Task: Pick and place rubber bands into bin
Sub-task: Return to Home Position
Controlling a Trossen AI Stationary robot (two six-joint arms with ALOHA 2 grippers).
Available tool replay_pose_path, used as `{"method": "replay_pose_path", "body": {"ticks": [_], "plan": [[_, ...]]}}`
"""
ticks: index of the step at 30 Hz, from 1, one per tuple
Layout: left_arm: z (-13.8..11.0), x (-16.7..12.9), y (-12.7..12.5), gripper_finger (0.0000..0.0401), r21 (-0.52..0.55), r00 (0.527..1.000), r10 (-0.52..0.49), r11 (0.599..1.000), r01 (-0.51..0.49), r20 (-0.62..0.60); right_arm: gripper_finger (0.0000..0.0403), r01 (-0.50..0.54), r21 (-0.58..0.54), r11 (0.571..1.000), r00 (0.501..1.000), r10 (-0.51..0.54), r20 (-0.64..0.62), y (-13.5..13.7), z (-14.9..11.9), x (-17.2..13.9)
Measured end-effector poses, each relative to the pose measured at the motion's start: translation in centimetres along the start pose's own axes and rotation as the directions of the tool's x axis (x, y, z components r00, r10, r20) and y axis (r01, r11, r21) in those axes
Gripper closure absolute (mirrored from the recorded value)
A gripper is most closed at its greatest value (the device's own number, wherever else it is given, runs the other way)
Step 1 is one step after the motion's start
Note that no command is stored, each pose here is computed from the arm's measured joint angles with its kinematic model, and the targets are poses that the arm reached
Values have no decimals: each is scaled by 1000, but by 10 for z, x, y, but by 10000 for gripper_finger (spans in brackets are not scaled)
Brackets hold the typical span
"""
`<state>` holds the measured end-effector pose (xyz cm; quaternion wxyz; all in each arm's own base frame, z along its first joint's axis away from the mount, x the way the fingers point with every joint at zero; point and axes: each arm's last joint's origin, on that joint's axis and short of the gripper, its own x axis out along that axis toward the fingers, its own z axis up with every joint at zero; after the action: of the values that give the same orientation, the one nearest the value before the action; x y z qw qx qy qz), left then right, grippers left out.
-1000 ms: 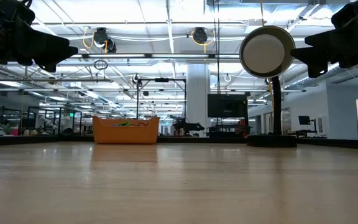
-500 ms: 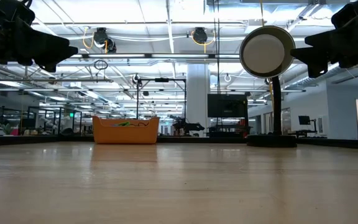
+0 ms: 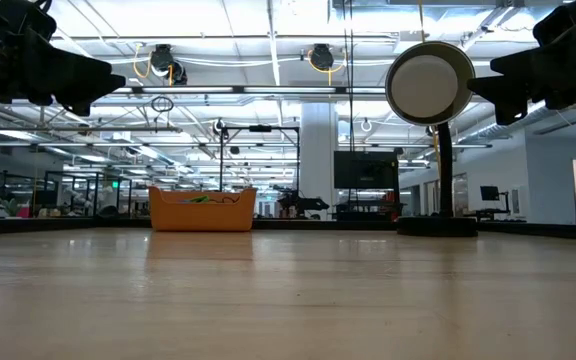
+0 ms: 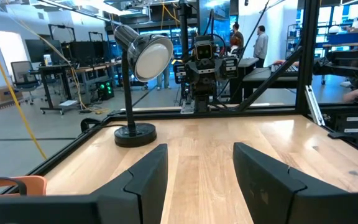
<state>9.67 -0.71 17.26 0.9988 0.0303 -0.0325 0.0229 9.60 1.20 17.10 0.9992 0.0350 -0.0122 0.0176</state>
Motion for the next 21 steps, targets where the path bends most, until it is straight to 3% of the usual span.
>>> {"method": "replay_pose_path", "body": {"ticks": [21], "plan": [[0,0,0,212,0,1000,0,1000,0,0,197,0,0,1000,1000,0,0,0,0,0]]}}
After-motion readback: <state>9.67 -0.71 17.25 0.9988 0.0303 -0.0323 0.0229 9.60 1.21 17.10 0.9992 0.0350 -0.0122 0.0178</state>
